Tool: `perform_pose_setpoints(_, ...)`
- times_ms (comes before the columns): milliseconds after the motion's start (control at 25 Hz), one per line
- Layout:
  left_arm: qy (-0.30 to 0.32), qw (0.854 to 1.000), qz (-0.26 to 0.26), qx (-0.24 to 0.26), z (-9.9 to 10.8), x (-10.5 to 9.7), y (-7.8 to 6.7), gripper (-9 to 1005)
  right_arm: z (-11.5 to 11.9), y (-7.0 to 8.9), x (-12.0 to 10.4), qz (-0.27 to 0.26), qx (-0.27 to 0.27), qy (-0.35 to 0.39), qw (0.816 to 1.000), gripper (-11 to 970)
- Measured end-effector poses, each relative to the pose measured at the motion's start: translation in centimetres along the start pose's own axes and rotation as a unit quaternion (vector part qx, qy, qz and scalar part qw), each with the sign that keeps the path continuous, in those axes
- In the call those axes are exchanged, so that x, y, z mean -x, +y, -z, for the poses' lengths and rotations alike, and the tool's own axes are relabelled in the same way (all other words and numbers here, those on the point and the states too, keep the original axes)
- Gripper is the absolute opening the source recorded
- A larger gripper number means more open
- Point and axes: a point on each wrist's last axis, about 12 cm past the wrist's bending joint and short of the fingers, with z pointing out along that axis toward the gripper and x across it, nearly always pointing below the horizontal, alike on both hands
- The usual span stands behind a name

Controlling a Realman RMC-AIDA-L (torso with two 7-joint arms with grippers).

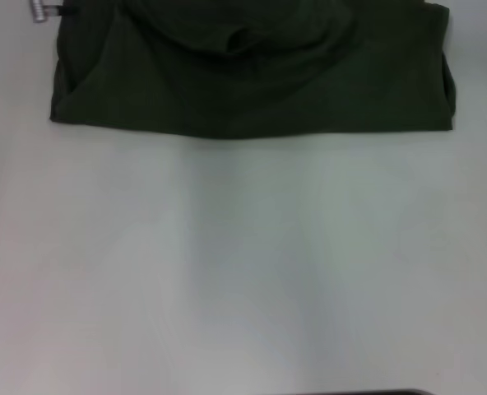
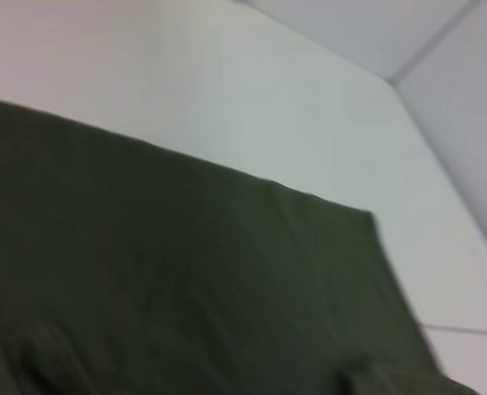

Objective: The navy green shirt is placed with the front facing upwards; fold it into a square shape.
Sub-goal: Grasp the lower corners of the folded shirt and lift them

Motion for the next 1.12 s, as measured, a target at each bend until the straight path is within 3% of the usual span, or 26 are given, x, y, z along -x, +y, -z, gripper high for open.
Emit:
perform_pose_setpoints(80, 0.015, 0.999, 0.007, -0.028, 1.5, 0.0, 0.3, 752, 0.7, -0.1, -0.2, -0.008, 0.014, -0.007, 1.0, 591)
perform_pose_setpoints(120, 0.027, 0.998, 0.02, -0.062, 3.4, -0.2, 1.0, 752, 2.2, -0.6, -1.1, -0.027, 0.042, -0.023, 0.998, 606)
perform_pose_setpoints(200, 0.027, 0.998, 0.02, -0.062, 3.4, -0.2, 1.0, 752, 2.9, -0.9, -1.7, -0.037, 0.054, -0.031, 0.997, 637)
perform_pose_setpoints(320, 0.045, 0.991, 0.051, -0.112, 6.8, -0.6, 2.8, 751, 5.1, -1.9, -3.5, -0.067, 0.085, -0.052, 0.993, 683)
perform_pose_setpoints(480, 0.056, 0.987, 0.086, -0.125, 8.9, -1.5, 5.0, 751, 7.4, -3.7, -6.5, -0.112, 0.108, -0.087, 0.984, 841)
perform_pose_setpoints(720, 0.043, 0.983, 0.138, -0.11, 10.2, -3.6, 7.9, 752, 8.7, -5.0, -9.6, -0.123, 0.107, -0.097, 0.982, 922)
perform_pose_setpoints(1120, 0.015, 0.981, 0.182, -0.07, 10.5, -6.6, 10.8, 752, 7.4, -5.4, -12.2, -0.097, 0.092, -0.09, 0.987, 930)
